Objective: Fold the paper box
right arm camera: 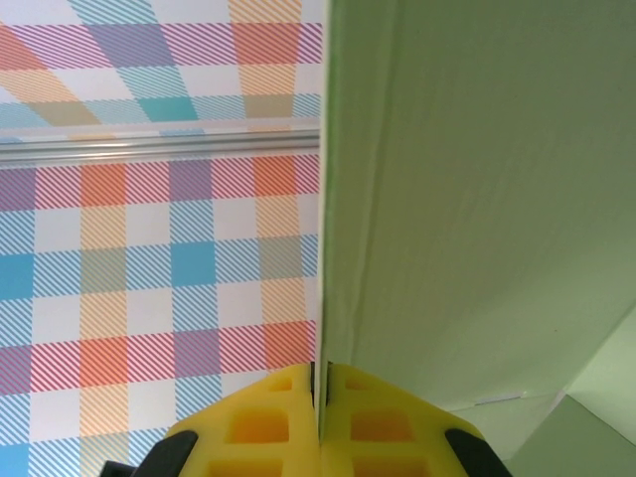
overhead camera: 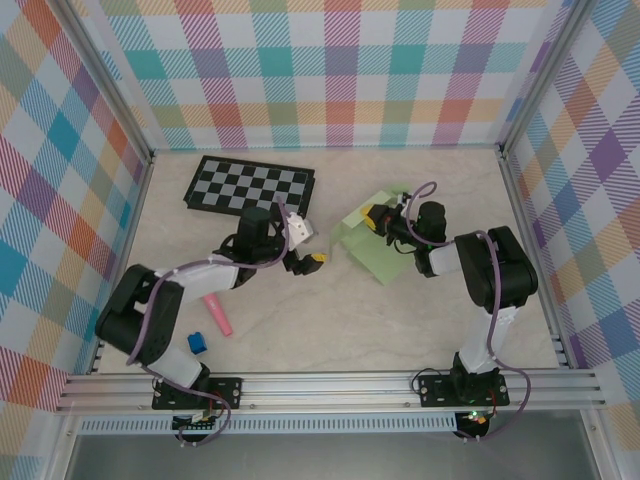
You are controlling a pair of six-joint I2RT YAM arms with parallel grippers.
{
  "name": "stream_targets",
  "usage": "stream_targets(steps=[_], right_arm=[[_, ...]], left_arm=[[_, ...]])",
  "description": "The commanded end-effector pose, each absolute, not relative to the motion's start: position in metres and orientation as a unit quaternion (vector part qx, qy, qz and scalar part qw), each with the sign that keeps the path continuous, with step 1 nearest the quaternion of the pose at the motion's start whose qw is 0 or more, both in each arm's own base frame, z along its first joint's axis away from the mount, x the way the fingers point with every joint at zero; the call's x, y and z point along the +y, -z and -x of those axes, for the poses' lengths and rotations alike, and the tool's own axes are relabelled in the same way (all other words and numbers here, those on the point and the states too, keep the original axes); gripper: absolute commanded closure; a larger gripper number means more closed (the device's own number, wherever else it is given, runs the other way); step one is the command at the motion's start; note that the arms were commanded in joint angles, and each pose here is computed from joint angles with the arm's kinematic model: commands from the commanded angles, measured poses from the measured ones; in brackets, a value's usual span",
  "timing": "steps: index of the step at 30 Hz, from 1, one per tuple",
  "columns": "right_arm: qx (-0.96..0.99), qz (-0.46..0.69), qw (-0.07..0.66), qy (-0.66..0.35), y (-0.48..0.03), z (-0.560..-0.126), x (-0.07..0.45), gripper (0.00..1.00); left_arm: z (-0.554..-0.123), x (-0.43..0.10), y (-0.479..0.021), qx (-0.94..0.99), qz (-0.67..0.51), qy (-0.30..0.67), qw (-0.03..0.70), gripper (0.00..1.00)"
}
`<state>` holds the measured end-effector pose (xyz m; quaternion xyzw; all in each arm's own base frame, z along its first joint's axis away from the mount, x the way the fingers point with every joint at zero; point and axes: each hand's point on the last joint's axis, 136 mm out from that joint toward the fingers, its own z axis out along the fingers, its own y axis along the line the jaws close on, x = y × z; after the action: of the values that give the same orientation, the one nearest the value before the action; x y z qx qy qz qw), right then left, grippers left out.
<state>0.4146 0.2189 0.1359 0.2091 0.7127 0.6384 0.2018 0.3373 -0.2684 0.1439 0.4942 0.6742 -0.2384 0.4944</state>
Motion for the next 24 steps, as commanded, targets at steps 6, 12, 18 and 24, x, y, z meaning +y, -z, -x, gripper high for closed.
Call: stream_targets(steps=[6,12,18,24], right_arm=[[0.715,-0.171,0.201,-0.648,-0.143,-0.413,0.225,1.00],[0.716,-0.179,0.204,-0.643,-0.140,-0.412,0.222,1.00],[0.714,-0.189,0.206,-0.642,-0.135,-0.413,0.220,1.00],[0.713,-0.170,0.206,-0.648,-0.134,-0.410,0.223,1.00]], left_arm=[[-0.368,-0.254,-0.123,0.685,-0.527,0.187,0.467,0.11],[-0.388,-0.283,-0.123,0.674,-0.509,0.207,0.493,0.13],[-0.384,-0.314,-0.114,0.659,-0.512,0.234,0.498,0.14],[-0.387,-0.329,-0.111,0.655,-0.501,0.251,0.507,0.16]])
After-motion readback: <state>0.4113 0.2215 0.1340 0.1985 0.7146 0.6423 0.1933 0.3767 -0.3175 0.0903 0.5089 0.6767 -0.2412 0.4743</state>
